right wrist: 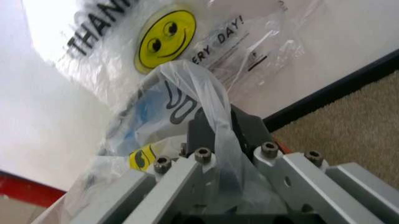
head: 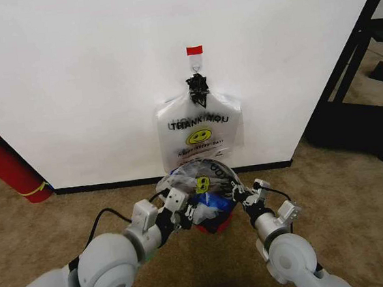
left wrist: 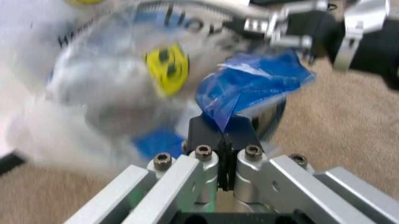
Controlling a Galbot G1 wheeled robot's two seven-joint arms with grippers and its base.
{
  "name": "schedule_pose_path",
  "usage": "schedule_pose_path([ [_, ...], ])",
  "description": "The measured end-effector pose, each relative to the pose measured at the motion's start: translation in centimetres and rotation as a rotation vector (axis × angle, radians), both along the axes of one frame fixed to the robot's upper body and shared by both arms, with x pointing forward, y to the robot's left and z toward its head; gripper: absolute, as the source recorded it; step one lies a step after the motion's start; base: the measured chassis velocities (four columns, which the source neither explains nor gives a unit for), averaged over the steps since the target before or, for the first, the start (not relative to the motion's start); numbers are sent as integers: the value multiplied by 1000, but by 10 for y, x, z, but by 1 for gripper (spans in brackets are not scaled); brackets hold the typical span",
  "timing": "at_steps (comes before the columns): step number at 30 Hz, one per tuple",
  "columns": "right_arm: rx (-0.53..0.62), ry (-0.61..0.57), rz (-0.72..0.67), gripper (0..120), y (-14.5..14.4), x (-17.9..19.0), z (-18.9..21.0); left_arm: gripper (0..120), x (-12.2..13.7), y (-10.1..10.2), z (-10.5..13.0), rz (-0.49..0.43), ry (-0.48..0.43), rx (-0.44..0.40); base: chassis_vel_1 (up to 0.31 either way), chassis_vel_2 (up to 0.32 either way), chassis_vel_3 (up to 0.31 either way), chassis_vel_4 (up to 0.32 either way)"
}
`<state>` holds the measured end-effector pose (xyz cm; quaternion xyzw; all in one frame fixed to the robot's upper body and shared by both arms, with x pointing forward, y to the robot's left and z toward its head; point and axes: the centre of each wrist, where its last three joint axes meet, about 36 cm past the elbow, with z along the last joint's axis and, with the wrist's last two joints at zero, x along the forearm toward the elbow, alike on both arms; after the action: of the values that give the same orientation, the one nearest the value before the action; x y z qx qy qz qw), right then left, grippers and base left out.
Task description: Pick up the garbage bag from the wall and place it over the trash bin.
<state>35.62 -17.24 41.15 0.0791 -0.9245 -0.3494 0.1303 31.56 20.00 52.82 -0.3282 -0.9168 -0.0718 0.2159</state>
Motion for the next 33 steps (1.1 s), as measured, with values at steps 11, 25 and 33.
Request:
schedule_pose_path([
  [11, 57, 31, -21, 1, 5, 5, 13, 0, -43, -1, -44, 48, 86, -33, 0, 0, 0, 0],
  [25, 132, 89, -26, 1, 10, -4, 26, 0, -28, -10, -104, 106, 72, 7, 0, 0, 0, 0],
  [33, 140, 105, -19, 1, 9, -15, 29, 0, -16, -14, -131, 132, 84, 34, 0, 0, 0, 0],
])
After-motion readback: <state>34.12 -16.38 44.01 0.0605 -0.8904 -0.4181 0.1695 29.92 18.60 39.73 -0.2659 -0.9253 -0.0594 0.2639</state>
